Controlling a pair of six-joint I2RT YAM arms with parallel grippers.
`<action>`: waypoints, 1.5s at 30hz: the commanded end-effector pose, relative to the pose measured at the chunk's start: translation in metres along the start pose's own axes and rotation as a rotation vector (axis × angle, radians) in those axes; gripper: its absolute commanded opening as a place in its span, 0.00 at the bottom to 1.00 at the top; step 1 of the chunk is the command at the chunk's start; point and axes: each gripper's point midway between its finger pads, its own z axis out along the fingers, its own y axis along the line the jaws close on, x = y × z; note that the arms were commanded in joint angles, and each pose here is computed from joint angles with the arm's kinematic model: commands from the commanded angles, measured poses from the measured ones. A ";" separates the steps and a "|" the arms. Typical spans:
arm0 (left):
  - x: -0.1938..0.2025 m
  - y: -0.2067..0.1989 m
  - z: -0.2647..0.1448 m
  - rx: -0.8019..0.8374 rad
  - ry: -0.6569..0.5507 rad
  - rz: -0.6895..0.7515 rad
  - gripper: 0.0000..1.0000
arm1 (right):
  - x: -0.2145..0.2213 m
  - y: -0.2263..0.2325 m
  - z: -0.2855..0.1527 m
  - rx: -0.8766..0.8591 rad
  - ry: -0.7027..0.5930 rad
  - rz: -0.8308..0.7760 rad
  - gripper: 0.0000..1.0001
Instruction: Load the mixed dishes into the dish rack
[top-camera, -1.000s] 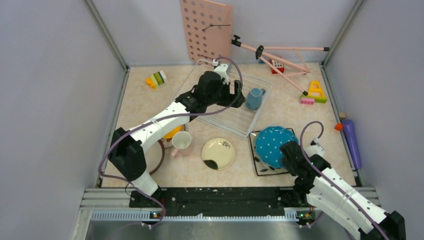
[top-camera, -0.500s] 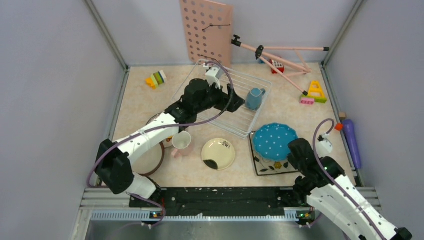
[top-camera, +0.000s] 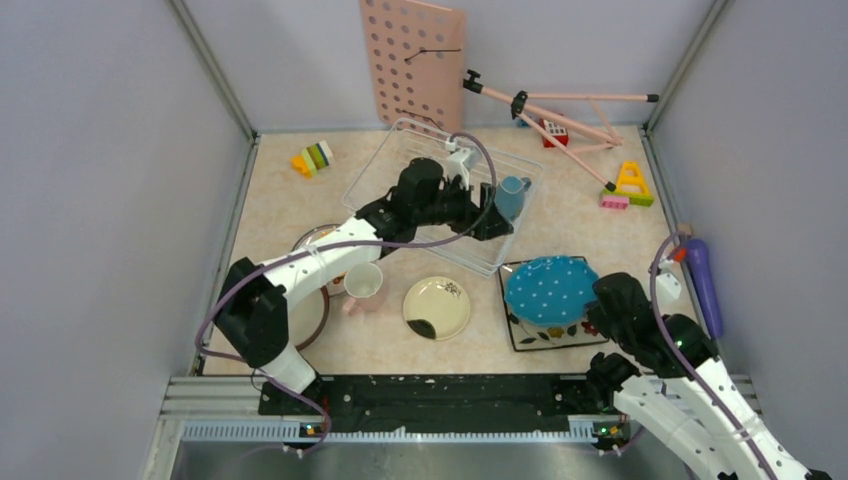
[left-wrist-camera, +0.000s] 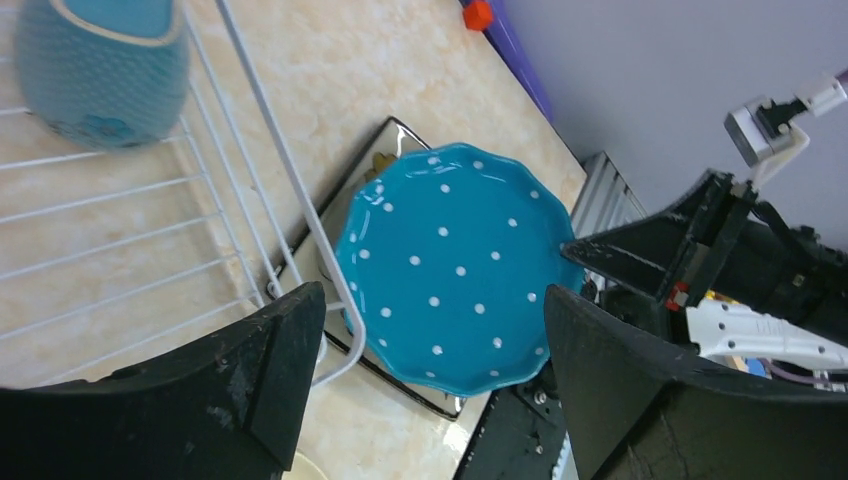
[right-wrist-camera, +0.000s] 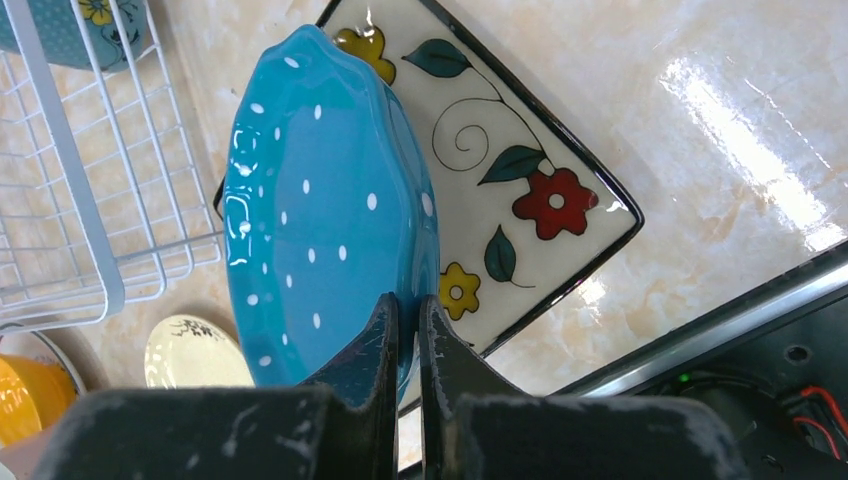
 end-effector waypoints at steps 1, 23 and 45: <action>0.017 -0.030 0.003 0.051 0.071 0.056 0.85 | -0.008 0.041 -0.002 -0.124 -0.002 0.101 0.00; 0.158 -0.055 -0.002 0.227 0.188 1.111 0.83 | 0.036 0.061 -0.005 -0.101 0.255 0.085 0.00; 0.197 -0.042 0.041 0.166 0.286 1.257 0.24 | 0.032 0.066 -0.019 -0.126 0.279 0.119 0.00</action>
